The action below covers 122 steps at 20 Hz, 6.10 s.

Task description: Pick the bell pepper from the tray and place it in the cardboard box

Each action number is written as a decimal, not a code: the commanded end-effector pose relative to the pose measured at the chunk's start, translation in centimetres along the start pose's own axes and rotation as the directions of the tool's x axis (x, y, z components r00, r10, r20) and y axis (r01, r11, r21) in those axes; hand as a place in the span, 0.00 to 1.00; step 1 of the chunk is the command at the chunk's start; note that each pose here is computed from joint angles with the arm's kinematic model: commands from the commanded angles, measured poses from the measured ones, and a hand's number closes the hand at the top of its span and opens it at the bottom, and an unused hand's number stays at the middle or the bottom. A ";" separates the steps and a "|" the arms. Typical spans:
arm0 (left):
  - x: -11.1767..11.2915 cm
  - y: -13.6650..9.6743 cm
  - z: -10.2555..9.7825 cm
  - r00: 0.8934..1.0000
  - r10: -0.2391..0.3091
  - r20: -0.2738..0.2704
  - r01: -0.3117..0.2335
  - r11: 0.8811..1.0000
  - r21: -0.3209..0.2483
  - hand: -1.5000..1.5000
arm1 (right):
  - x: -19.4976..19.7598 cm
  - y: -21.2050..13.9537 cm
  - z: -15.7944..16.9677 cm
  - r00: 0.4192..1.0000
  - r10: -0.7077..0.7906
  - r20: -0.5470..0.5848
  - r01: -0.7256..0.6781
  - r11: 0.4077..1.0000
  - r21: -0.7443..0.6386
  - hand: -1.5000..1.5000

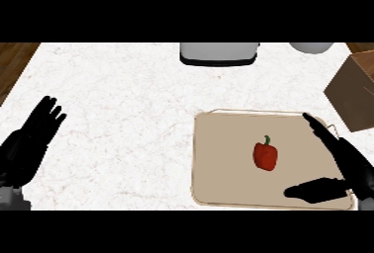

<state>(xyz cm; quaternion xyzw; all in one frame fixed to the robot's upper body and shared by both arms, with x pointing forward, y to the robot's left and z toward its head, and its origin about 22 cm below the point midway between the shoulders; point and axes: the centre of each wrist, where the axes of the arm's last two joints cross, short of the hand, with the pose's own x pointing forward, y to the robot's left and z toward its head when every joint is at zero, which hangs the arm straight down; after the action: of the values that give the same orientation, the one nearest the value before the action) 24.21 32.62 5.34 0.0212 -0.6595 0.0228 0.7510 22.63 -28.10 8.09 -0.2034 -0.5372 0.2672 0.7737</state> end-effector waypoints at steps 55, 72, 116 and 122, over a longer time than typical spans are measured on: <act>1.4 -2.0 0.6 1.000 -0.003 0.007 0.004 0.999 -0.033 0.50 | 3.6 3.6 -11.3 0.940 0.305 -0.150 -0.311 0.950 -0.020 1.00; 1.6 -0.1 -1.7 1.000 -0.015 0.005 0.015 1.000 0.008 0.50 | 13.7 -1.0 -17.5 0.803 0.552 -0.224 -0.593 0.777 -0.213 1.00; 0.1 -0.6 -0.6 1.000 -0.014 0.015 0.014 1.000 -0.005 0.50 | 3.5 -15.9 -14.9 0.875 0.303 -0.378 -0.481 0.643 -0.596 1.00; -0.5 -1.8 0.0 1.000 0.000 0.004 0.000 1.000 -0.007 0.50 | -1.1 -15.5 -15.2 0.844 0.167 -0.510 -0.439 0.761 -0.477 0.00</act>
<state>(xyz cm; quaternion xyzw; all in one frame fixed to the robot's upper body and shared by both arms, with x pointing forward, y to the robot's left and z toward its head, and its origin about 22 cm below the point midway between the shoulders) 24.78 31.16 5.06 0.0202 -0.6614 0.0189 0.7495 40.40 -39.92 14.67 -0.5941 -0.4051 0.1743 0.6728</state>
